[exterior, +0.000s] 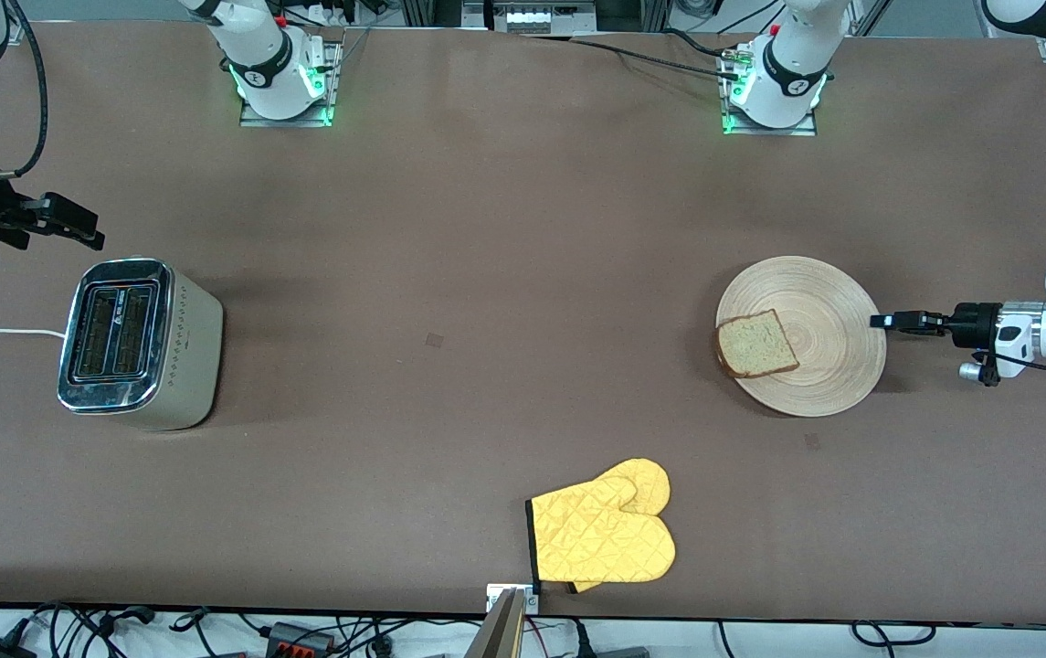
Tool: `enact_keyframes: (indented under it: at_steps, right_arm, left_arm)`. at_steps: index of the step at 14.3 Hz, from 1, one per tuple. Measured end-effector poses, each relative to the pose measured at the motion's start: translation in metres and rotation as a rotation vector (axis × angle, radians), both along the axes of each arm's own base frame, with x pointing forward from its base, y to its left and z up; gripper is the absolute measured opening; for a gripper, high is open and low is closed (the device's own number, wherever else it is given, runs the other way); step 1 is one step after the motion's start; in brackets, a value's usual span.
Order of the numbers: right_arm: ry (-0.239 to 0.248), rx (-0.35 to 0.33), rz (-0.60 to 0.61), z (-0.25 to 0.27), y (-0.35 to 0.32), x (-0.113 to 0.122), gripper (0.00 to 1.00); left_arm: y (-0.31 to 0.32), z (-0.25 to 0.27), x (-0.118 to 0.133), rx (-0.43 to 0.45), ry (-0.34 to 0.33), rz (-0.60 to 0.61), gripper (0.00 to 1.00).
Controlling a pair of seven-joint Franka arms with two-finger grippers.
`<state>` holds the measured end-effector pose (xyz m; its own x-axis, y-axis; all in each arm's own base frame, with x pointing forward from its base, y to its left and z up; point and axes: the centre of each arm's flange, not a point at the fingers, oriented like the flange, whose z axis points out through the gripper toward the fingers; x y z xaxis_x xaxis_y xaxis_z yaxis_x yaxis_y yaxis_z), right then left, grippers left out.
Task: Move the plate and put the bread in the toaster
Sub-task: 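Push the wooden plate with the left gripper toward the table middle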
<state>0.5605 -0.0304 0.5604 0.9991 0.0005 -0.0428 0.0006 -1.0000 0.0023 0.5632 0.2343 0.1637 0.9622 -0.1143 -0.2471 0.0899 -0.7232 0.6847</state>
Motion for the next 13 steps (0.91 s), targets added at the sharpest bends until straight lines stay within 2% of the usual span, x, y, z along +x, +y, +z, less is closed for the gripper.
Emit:
enact_keyframes:
  at_steps: [3, 10, 13]
  right_arm:
    - [0.003, 0.0, 0.0, -0.001, 0.0, 0.001, 1.0]
    - [0.007, 0.0, -0.002, -0.004, -0.001, 0.002, 1.0]
    - [0.006, 0.0, -0.003, -0.004, -0.002, 0.002, 1.0]
  left_arm:
    - [-0.006, 0.003, 0.002, -0.044, -0.005, 0.017, 0.09]
    - [-0.078, 0.005, 0.027, -0.228, -0.014, 0.036, 0.09]
    - [-0.144, -0.014, 0.037, -0.334, 0.038, 0.034, 0.09]
